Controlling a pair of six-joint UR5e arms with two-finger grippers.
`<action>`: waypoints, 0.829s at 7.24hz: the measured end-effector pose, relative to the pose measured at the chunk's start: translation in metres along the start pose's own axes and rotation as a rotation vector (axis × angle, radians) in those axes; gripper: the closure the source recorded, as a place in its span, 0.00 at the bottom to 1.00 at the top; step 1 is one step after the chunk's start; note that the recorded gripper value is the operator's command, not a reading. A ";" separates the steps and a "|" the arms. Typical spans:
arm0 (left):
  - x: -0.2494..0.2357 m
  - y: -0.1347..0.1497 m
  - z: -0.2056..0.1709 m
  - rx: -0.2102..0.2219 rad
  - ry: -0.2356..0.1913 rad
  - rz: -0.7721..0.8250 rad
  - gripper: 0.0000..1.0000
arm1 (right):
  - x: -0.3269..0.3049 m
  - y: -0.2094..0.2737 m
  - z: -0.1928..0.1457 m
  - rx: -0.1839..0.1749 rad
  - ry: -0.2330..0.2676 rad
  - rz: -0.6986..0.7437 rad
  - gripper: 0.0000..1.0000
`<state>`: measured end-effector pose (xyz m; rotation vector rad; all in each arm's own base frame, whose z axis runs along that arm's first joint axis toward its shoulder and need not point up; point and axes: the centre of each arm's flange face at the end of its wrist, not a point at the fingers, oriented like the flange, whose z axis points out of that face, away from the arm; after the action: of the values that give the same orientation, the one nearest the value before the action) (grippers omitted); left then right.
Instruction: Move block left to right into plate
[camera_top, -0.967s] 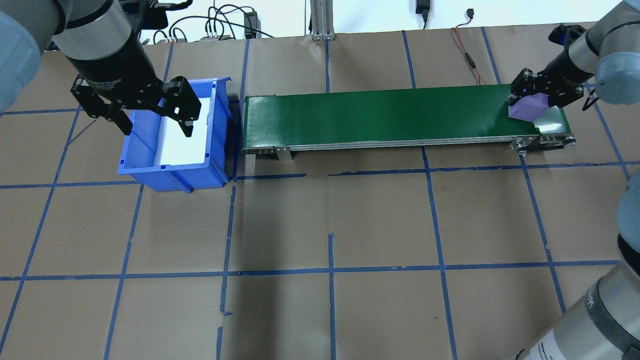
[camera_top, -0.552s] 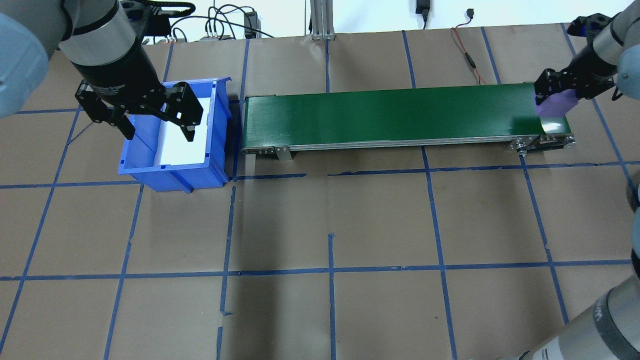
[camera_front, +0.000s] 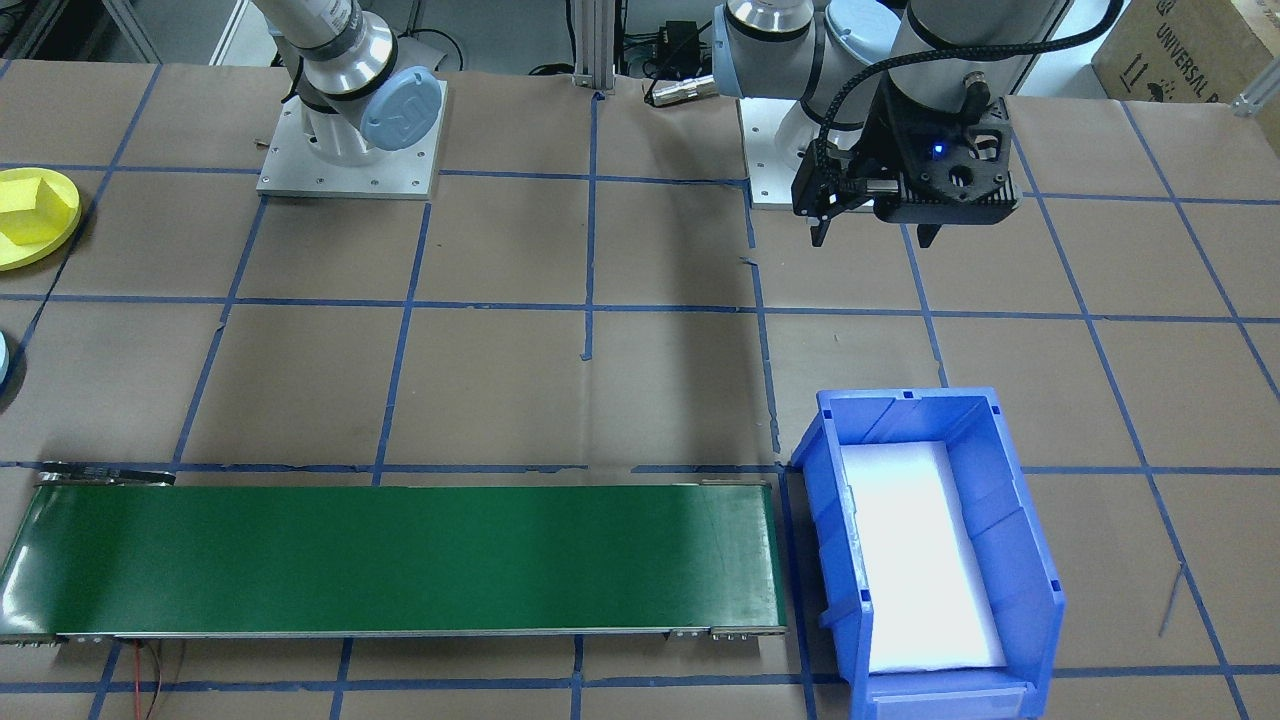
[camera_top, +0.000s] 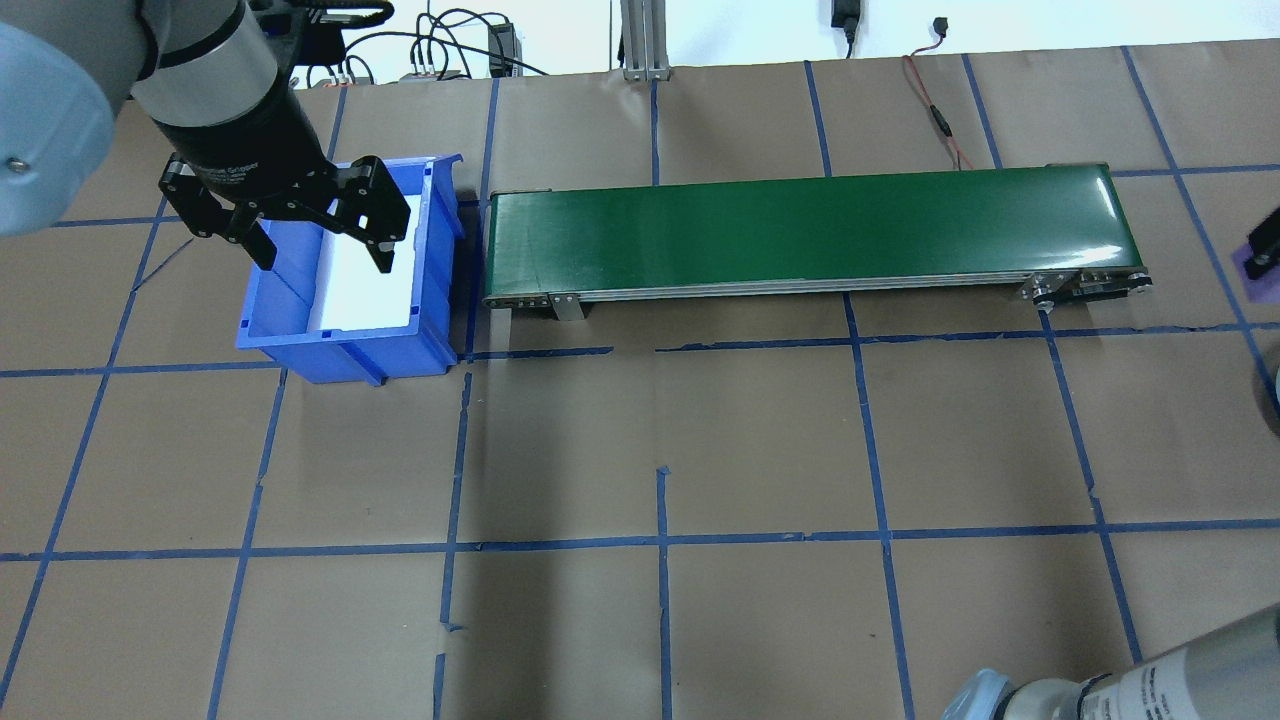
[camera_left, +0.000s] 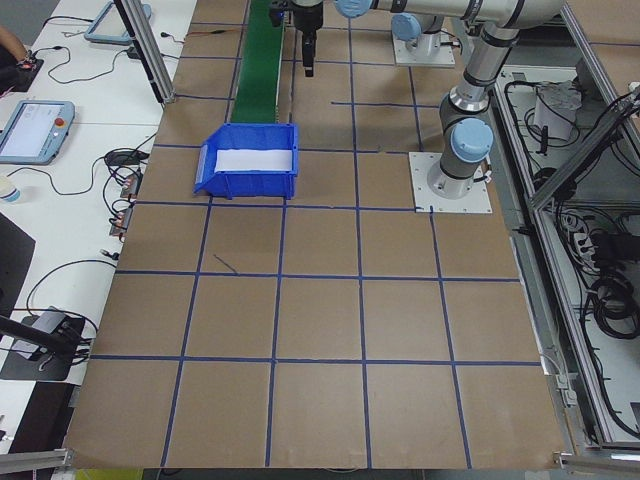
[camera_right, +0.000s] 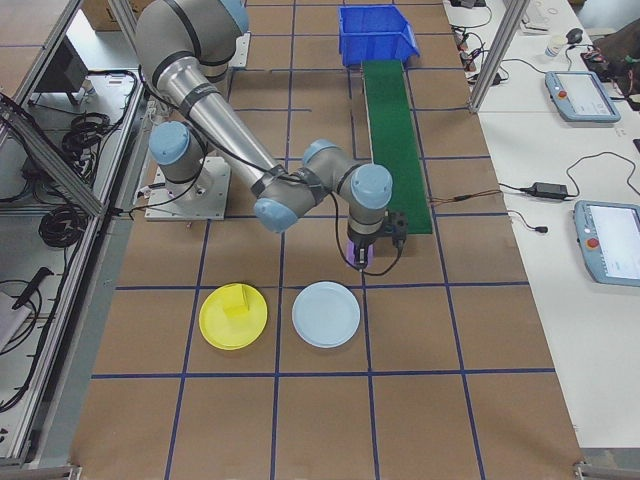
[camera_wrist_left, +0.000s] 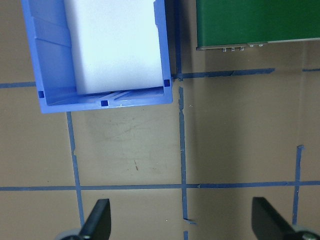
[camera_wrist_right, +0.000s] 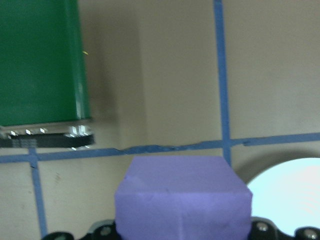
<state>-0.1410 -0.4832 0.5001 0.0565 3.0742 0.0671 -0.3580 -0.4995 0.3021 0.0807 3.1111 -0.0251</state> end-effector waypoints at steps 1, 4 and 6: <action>0.000 -0.001 0.001 -0.001 -0.001 0.001 0.00 | 0.039 0.028 0.008 -0.006 -0.004 -0.011 0.56; 0.000 -0.003 0.002 -0.002 -0.001 -0.004 0.00 | 0.080 0.057 0.056 0.000 -0.016 -0.019 0.00; 0.000 -0.004 0.001 0.000 0.000 -0.002 0.00 | 0.081 0.058 0.064 -0.006 -0.019 -0.020 0.00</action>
<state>-0.1412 -0.4869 0.4989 0.0539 3.0738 0.0675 -0.4342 -0.4381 0.2343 0.0492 3.0926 -0.0176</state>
